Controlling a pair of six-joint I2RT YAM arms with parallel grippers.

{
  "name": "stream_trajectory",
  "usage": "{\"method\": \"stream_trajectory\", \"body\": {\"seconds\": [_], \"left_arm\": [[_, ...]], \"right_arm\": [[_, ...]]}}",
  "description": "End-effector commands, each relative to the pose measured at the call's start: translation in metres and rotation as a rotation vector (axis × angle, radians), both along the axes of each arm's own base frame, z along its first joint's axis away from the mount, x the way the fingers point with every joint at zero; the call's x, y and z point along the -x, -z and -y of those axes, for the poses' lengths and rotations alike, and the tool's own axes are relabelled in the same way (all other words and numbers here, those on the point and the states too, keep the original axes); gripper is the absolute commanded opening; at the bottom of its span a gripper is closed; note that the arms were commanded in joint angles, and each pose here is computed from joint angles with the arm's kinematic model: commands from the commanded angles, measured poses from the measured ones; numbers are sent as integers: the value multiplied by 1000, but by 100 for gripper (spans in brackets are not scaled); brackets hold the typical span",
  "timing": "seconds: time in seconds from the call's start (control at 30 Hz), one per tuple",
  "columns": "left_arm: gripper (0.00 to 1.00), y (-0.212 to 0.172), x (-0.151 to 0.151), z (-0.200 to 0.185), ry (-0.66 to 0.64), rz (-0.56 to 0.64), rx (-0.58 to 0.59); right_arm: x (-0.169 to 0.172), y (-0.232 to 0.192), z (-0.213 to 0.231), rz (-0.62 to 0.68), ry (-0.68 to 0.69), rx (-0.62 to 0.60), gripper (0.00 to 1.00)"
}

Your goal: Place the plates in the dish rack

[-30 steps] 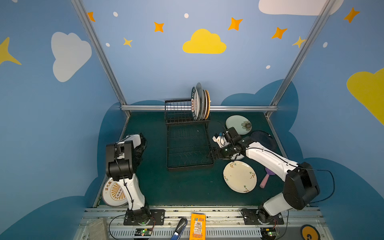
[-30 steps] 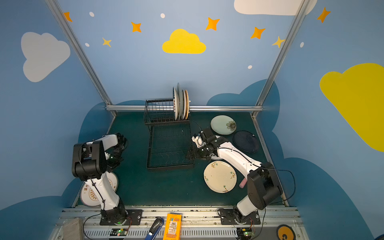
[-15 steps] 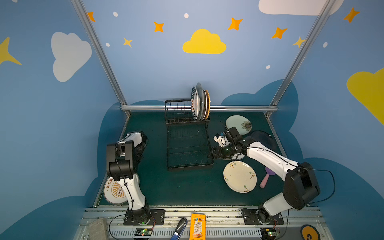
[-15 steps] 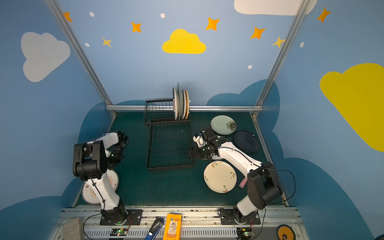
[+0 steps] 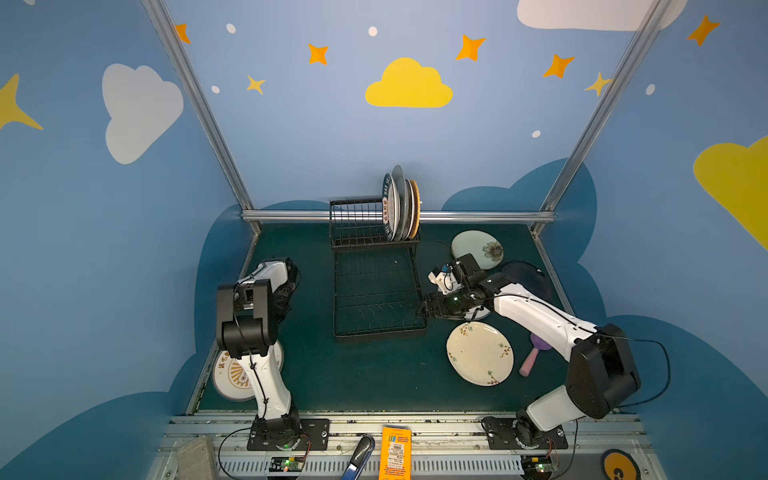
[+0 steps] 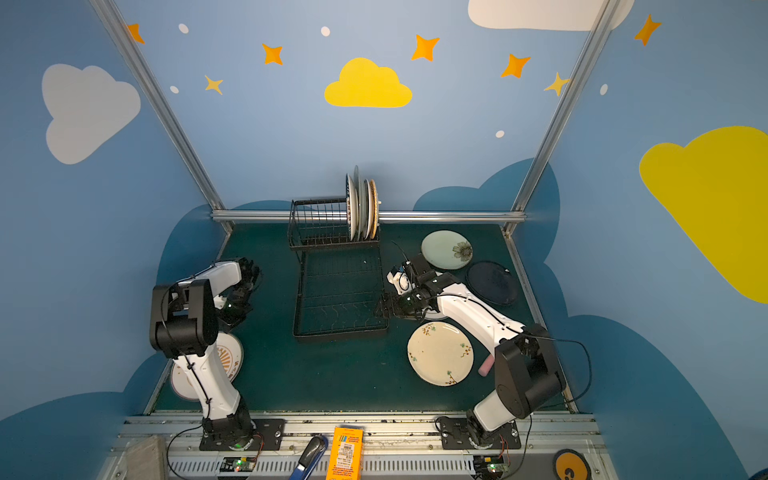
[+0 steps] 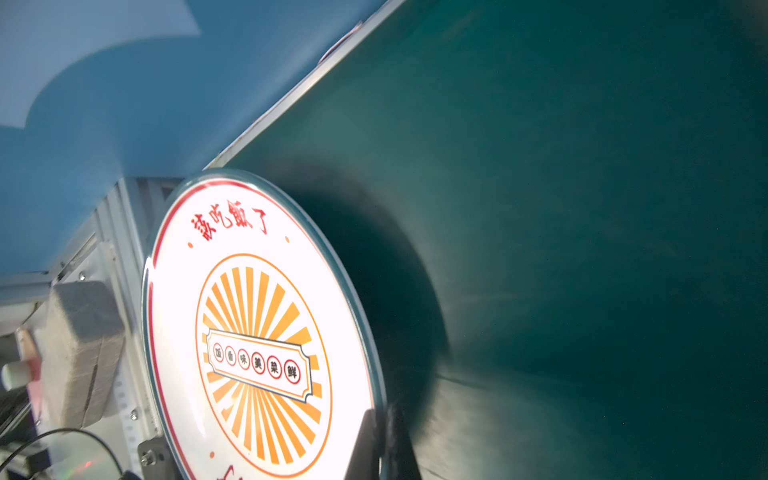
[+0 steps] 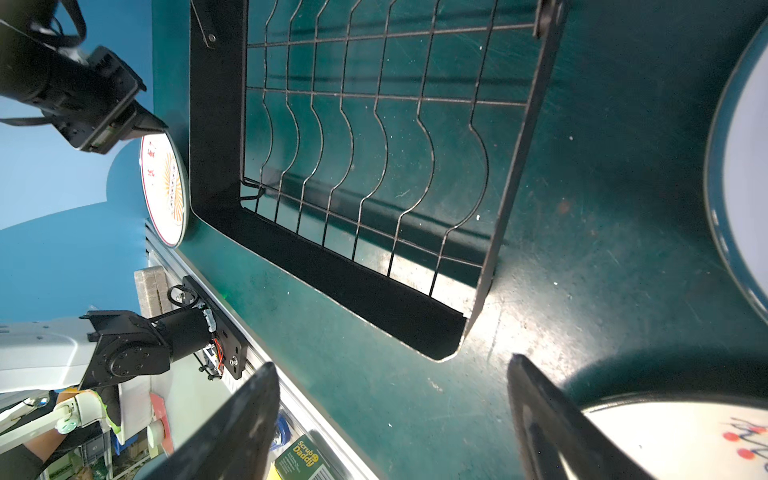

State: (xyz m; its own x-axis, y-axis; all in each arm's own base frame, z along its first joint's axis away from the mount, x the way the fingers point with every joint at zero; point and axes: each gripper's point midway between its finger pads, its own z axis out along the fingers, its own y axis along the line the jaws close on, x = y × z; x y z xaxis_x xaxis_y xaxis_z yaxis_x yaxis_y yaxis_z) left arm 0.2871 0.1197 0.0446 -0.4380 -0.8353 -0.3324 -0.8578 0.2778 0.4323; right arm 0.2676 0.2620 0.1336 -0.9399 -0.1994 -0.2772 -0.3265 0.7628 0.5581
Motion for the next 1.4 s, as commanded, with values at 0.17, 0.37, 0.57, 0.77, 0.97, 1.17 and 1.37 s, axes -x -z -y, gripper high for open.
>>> {"method": "stream_trajectory", "body": {"seconds": [0.17, 0.37, 0.57, 0.77, 0.97, 1.17, 1.37], "left_arm": [[4, -7, -47, 37, 113, 71, -18], [4, 3, -77, 64, 165, 72, -1], [5, 12, -88, 78, 166, 94, 35], [44, -34, -75, 68, 192, 220, 23], [58, -78, -20, 35, 129, 336, 103], [88, -90, 29, 17, 73, 651, 334], [100, -67, 55, 3, -14, 924, 489]], "right_arm": [[3, -4, 4, 9, 5, -8, 84], [2, -5, 3, 9, 6, -10, 84], [2, -7, 6, 21, 11, -3, 84], [-1, -15, 5, 50, 15, -12, 85], [-4, -22, -1, 63, 1, -30, 85], [-4, -29, -12, 79, -22, -61, 85], [1, -29, -27, 79, -58, -94, 87]]}}
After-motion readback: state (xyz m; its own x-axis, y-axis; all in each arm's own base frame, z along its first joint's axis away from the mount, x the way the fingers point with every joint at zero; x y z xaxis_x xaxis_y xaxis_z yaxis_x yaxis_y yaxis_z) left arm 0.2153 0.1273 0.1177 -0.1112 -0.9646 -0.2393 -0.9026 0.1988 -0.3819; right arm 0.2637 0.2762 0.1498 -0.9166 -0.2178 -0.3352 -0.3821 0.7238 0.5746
